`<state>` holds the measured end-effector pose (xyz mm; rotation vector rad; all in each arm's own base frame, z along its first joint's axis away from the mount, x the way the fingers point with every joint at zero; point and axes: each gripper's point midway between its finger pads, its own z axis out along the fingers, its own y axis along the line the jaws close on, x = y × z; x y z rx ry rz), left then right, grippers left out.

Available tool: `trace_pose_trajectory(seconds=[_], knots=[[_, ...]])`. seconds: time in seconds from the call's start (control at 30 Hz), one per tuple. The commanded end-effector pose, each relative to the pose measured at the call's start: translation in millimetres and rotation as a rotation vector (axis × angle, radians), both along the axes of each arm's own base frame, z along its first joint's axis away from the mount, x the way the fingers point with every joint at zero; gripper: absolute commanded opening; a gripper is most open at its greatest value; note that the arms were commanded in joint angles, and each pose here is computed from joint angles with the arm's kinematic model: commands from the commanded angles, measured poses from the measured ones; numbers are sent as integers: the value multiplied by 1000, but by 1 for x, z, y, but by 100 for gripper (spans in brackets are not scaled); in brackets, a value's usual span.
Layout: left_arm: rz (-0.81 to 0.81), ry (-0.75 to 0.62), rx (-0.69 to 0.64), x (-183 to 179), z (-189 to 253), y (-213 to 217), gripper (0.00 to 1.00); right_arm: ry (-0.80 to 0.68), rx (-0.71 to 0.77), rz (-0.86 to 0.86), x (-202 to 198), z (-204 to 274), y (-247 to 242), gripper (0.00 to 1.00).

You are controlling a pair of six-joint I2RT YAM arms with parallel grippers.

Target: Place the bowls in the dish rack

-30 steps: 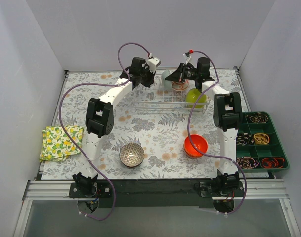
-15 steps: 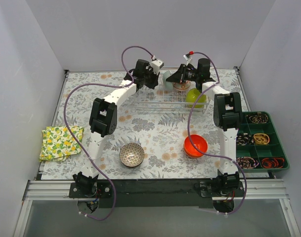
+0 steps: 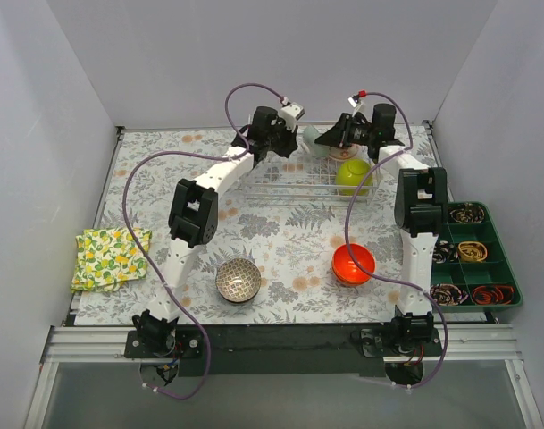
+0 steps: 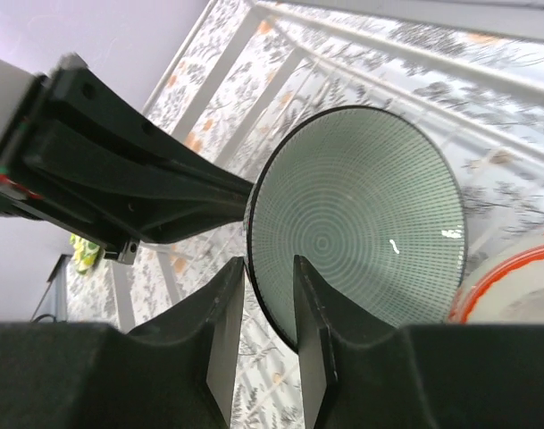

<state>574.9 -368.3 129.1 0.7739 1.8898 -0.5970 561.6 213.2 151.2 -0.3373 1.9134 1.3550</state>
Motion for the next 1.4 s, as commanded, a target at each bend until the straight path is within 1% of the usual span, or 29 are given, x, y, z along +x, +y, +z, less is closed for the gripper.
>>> trace_pose_trajectory(seconds=[0.0, 0.03, 0.13, 0.17, 0.23, 0.27, 0.4, 0.53, 0.6, 0.73, 0.77, 0.8, 0.9, 1.0, 1.1, 1.2, 1.23, 1.27, 1.3, 1.33, 1.37], knots=[[-26, -39, -50, 1, 17, -19, 0, -137, -32, -72, 11, 51, -28, 32], [-26, -49, -56, 3, 20, -21, 0, -143, -34, -79, 13, 53, -30, 27], [-26, -52, -65, 3, 21, -23, 0, -152, -51, -100, 16, 55, -34, 24], [-25, -52, -64, 2, 23, -24, 0, -159, -55, -107, 18, 57, -35, 25], [-18, -55, -54, 3, 23, -21, 0, -166, -67, -121, 20, 57, -38, 30], [-13, -54, -49, 4, 22, -19, 0, -170, -71, -128, 21, 59, -38, 31], [-12, -59, -43, 5, 21, -17, 0, -180, -91, -152, 26, 60, -45, 33], [-21, -83, -63, 7, 26, -20, 0, -191, -132, -199, 30, 58, -57, 33], [-36, -97, -78, 6, 28, -23, 0, -193, -155, -223, 33, 56, -66, 33], [-54, -159, -111, 10, 34, -28, 0, -196, -180, -257, 36, 57, -73, 28], [-51, -160, -115, 11, 34, -28, 0, -197, -183, -260, 36, 58, -74, 28], [-51, -164, -116, 11, 35, -28, 0, -196, -192, -296, 40, 59, -92, 27], [-48, -155, -112, 11, 33, -27, 0, -186, -207, -318, 39, 56, -102, 24], [-53, -144, -103, 9, 26, -27, 0, -189, -209, -307, 35, 56, -106, 24], [-56, -142, -115, 9, 25, -28, 0, -262, -221, -260, 31, 71, -99, 27], [-43, -169, -137, 13, 33, -30, 0, -344, -277, -224, 29, 85, -92, 33], [-40, -170, -137, 14, 33, -29, 0, -367, -298, -209, 28, 86, -88, 36], [-41, -170, -138, 14, 31, -30, 0, -379, -338, -186, 26, 81, -86, 38], [-42, -175, -143, 15, 32, -30, 0, -415, -370, -188, 27, 86, -89, 39], [-43, -176, -146, 15, 32, -31, 0, -432, -385, -149, 22, 84, -71, 41], [-42, -179, -149, 15, 34, -31, 0, -466, -428, -111, 18, 81, -64, 43]])
